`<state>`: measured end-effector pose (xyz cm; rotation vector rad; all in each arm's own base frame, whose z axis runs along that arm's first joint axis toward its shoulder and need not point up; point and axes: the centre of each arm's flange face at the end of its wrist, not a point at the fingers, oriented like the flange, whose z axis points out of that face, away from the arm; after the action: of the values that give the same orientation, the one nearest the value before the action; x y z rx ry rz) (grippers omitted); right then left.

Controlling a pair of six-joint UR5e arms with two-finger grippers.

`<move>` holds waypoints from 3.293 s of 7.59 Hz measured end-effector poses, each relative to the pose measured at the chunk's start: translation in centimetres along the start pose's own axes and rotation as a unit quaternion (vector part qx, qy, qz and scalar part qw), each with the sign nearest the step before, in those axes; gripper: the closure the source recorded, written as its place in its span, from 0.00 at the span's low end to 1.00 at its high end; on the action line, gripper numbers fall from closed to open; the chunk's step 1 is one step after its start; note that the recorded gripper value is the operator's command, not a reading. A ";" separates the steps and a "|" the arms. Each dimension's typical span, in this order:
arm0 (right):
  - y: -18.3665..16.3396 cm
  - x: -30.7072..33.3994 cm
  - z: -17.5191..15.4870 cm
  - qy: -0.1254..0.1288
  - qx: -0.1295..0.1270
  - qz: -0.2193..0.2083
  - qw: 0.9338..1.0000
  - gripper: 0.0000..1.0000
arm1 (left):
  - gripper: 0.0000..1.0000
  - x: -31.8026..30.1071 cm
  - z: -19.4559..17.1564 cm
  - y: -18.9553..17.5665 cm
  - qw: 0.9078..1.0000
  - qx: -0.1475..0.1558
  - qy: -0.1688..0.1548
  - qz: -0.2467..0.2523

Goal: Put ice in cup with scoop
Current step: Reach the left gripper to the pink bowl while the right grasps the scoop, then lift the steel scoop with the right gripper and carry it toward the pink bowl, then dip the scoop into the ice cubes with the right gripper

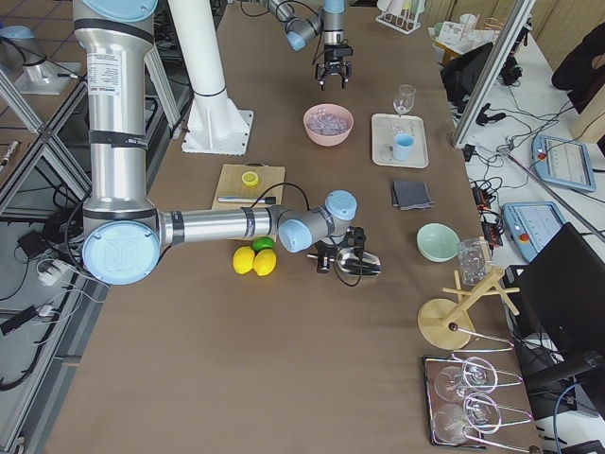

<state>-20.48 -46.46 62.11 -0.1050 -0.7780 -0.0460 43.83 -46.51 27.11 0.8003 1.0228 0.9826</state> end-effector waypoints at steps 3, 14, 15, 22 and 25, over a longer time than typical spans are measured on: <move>0.6 -0.2 -0.4 -0.006 -0.003 -0.002 1.000 1.00 | 0.02 -0.7 3.1 1.7 0.997 0.036 -0.008 0.068; 2.4 -23.4 -20.0 0.089 0.084 -0.512 0.850 1.00 | 0.02 1.5 13.1 2.5 0.977 0.129 0.034 0.165; 3.3 -26.3 -21.1 0.126 0.056 -0.556 0.819 1.00 | 0.02 1.5 13.1 2.5 0.978 0.129 0.034 0.163; 4.5 -42.8 -22.0 0.259 -0.137 -0.671 0.681 1.00 | 0.02 1.5 13.2 2.5 0.981 0.128 0.037 0.140; 2.8 -48.1 -18.4 0.286 -0.193 -0.675 0.653 1.00 | 0.02 1.6 13.1 2.4 0.981 0.130 0.038 0.141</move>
<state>-41.63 -45.56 15.11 0.1139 -0.0303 -1.6244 55.77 -45.36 33.04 1.1547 1.1399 1.1396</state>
